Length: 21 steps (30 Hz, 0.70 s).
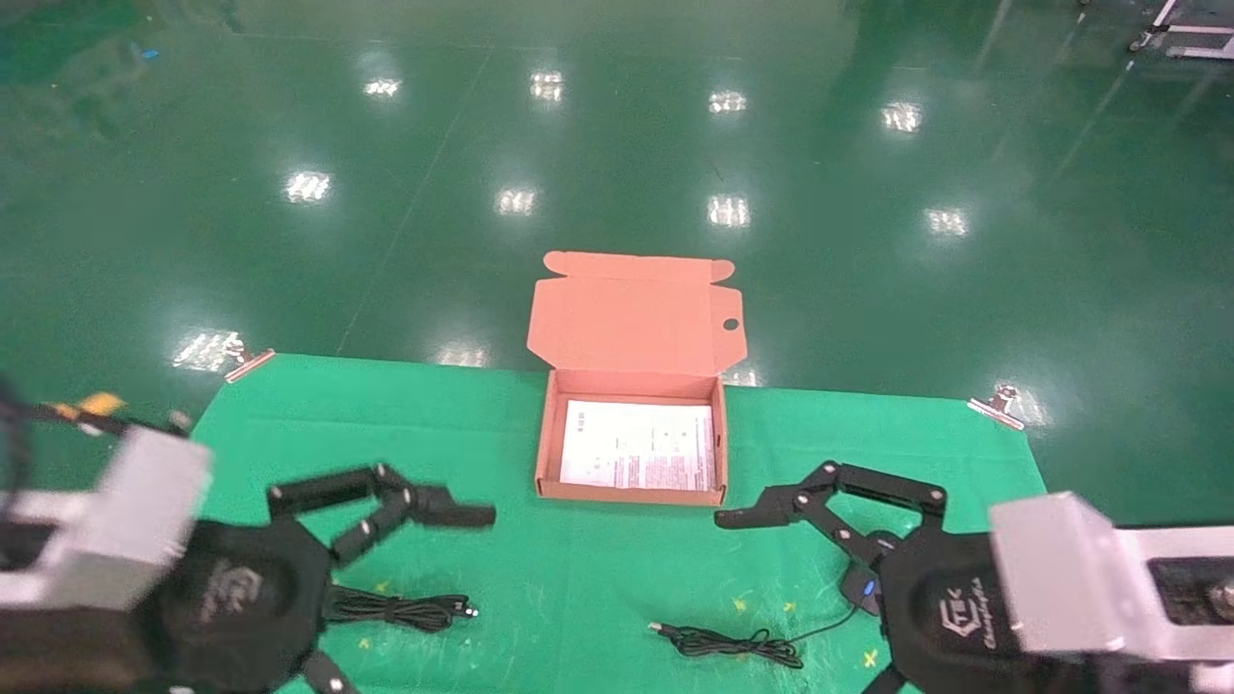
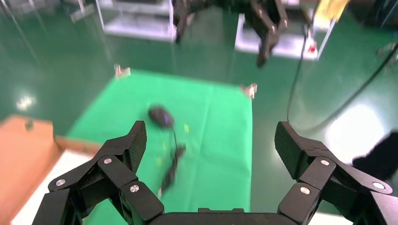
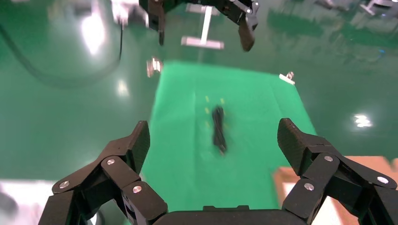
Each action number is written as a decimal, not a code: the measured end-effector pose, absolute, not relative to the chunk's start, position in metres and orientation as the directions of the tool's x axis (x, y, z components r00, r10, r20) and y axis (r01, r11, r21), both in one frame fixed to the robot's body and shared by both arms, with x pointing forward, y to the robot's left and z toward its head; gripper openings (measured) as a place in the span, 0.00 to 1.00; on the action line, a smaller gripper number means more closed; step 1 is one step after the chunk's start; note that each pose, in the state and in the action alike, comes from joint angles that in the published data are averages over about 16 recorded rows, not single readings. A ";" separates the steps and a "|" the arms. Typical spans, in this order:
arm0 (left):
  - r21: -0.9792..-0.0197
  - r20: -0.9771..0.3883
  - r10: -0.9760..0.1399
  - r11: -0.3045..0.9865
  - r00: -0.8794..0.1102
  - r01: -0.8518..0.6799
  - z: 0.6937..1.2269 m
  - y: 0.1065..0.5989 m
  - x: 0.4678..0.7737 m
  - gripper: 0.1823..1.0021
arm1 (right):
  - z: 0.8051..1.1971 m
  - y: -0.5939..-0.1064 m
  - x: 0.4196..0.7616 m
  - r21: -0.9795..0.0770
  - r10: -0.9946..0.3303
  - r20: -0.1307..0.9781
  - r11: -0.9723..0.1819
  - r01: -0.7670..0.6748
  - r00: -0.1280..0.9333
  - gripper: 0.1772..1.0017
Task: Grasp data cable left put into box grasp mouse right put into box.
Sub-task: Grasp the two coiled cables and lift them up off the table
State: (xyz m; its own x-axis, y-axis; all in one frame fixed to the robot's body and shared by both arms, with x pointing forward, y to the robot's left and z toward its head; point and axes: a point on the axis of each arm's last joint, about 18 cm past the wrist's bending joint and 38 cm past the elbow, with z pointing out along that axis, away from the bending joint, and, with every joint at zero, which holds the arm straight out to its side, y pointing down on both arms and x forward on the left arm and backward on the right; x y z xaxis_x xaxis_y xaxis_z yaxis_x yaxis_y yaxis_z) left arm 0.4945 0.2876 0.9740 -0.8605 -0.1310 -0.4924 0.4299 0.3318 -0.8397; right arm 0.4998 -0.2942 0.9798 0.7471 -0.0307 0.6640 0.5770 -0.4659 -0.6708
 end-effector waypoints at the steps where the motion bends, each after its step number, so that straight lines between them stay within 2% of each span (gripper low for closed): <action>1: -0.831 -0.496 -0.126 0.354 -0.859 0.428 0.973 0.287 0.497 1.00 | 0.979 -0.293 0.503 -0.638 -0.007 0.681 -0.497 0.588 0.733 1.00; 10: -0.717 -0.547 -0.087 0.562 -0.833 0.412 0.962 0.278 0.527 1.00 | 0.973 -0.286 0.543 -0.259 0.262 0.765 -0.711 0.654 0.588 1.00; 16: -0.586 -0.601 -0.044 0.703 -0.798 0.403 0.953 0.275 0.552 1.00 | 0.964 -0.282 0.570 -0.016 0.433 0.739 -0.756 0.655 0.517 1.00; 21: -0.451 -0.644 0.002 0.807 -0.765 0.382 0.941 0.274 0.575 1.00 | 0.953 -0.278 0.589 0.124 0.527 0.696 -0.758 0.640 0.488 1.00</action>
State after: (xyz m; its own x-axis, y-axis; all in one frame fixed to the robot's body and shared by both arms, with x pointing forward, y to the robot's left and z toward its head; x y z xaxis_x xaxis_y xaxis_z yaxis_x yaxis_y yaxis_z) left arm 0.5746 0.2738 0.9407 -0.7648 0.0017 -0.6443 0.3819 0.8066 -0.4512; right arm 0.5891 -0.2782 0.9527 0.4881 0.5267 0.6960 0.6404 -0.7579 0.1244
